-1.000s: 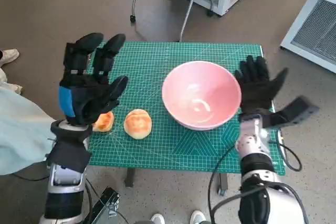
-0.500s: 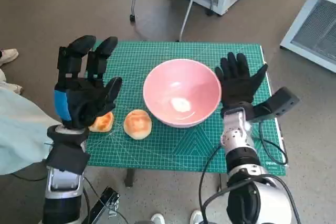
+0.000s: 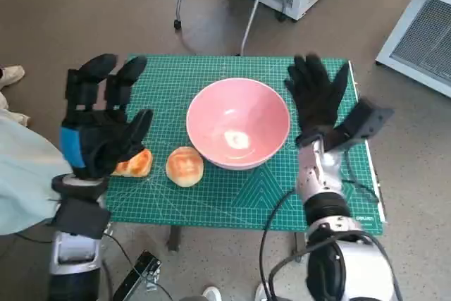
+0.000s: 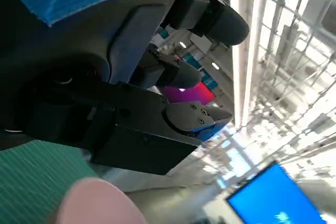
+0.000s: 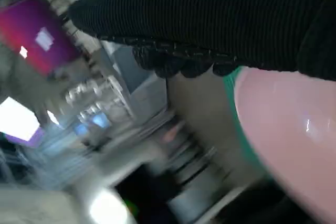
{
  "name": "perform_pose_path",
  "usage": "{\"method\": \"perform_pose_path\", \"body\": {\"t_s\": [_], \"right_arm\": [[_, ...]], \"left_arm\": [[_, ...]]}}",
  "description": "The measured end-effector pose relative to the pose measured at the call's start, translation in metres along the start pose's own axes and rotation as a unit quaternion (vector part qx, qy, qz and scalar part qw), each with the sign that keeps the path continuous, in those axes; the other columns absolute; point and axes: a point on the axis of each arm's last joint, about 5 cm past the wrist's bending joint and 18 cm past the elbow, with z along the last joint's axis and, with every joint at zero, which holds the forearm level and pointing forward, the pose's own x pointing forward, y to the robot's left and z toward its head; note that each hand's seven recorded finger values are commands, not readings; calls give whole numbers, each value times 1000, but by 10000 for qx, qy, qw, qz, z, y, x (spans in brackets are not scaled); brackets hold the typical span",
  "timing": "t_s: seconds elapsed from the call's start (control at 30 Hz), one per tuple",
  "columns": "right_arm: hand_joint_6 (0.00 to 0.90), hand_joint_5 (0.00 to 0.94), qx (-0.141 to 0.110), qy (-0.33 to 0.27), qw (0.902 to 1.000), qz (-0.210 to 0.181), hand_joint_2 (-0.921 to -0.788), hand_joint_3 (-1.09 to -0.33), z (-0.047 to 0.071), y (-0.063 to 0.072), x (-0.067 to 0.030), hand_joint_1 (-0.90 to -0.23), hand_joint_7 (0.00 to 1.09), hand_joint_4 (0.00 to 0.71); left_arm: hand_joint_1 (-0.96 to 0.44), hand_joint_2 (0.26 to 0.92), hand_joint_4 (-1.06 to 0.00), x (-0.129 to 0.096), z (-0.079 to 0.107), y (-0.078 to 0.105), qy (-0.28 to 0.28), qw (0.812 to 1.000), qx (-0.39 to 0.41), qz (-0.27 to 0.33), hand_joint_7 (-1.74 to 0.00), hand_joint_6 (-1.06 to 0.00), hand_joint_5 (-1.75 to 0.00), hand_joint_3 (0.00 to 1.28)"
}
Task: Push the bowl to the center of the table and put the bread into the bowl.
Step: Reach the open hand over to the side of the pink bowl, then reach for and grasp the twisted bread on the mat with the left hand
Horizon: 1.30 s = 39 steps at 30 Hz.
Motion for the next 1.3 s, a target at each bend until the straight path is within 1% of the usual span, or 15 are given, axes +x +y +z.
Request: {"method": "perform_pose_path", "body": {"t_s": [0.03,0.07,0.1,0.13,0.17,0.27,0.4,0.57,0.63,0.7,0.83,0.97,1.17,1.3], "right_arm": [[289,16,-336,-201,9991,171,-916,-657,37,-10,7,-397,708,470],[286,17,-529,-334,9977,269,-918,-654,61,-20,10,-410,710,473],[283,17,-788,-539,9945,428,-919,-652,96,-28,13,-419,712,475],[273,16,-989,-739,9907,567,-920,-649,127,-40,11,-432,725,477],[270,16,-1129,-910,9871,678,-920,-649,151,-53,7,-437,730,478],[250,15,-1440,-1374,9744,1049,-921,-644,217,-84,-13,-458,743,480],[220,14,-1670,-1987,9553,1416,-921,-637,280,-85,-63,-486,771,485],[196,15,-1806,-2529,9342,1749,-921,-642,320,-75,-140,-514,783,490],[189,16,-1825,-2668,9284,1832,-921,-643,336,-71,-159,-530,785,492],[181,17,-1807,-2776,9246,1882,-921,-642,351,-71,-174,-552,788,495],[162,14,-1793,-2893,9199,1946,-921,-641,367,-79,-199,-564,809,491],[148,8,-1754,-2965,9173,1996,-921,-640,376,-82,-218,-563,829,479],[140,4,-1745,-2976,9162,2041,-921,-637,372,-87,-240,-575,843,472],[136,4,-1745,-2957,9164,2058,-921,-637,372,-83,-241,-575,850,471]], "left_arm": [[-129,899,-196,1,-6,50,-2,9999,109,-59,-827,-155,-557,252],[-135,907,-206,2,-9,87,-3,9998,192,-99,-810,-160,-528,230],[-138,912,-213,6,-12,139,-5,9994,305,-165,-798,-163,-508,216],[-135,915,-222,10,-13,193,-6,9988,422,-232,-782,-168,-479,204],[-135,916,-225,14,-15,241,-5,9982,527,-292,-776,-170,-468,200],[-126,919,-253,31,-16,383,-1,9953,837,-492,-721,-187,-380,179],[-122,921,-294,48,-30,558,69,9895,1220,-778,-650,-213,-260,151],[-125,921,-340,62,-60,729,196,9800,1639,-1111,-570,-249,-145,121],[-127,920,-351,68,-69,789,280,9749,1816,-1262,-540,-264,-113,110],[-123,921,-361,75,-77,846,387,9688,1987,-1428,-487,-289,-74,93],[-113,921,-356,99,-62,931,581,9566,2233,-1778,-382,-336,-30,69],[-113,921,-325,129,-30,995,862,9428,2371,-2178,-254,-382,-6,40],[-109,912,-246,156,-4,1022,1353,9201,2376,-2804,-133,-369,-1,17],[-51,877,-184,171,-4,1000,1626,9020,2359,-3229,-85,-331,0,4]]}}
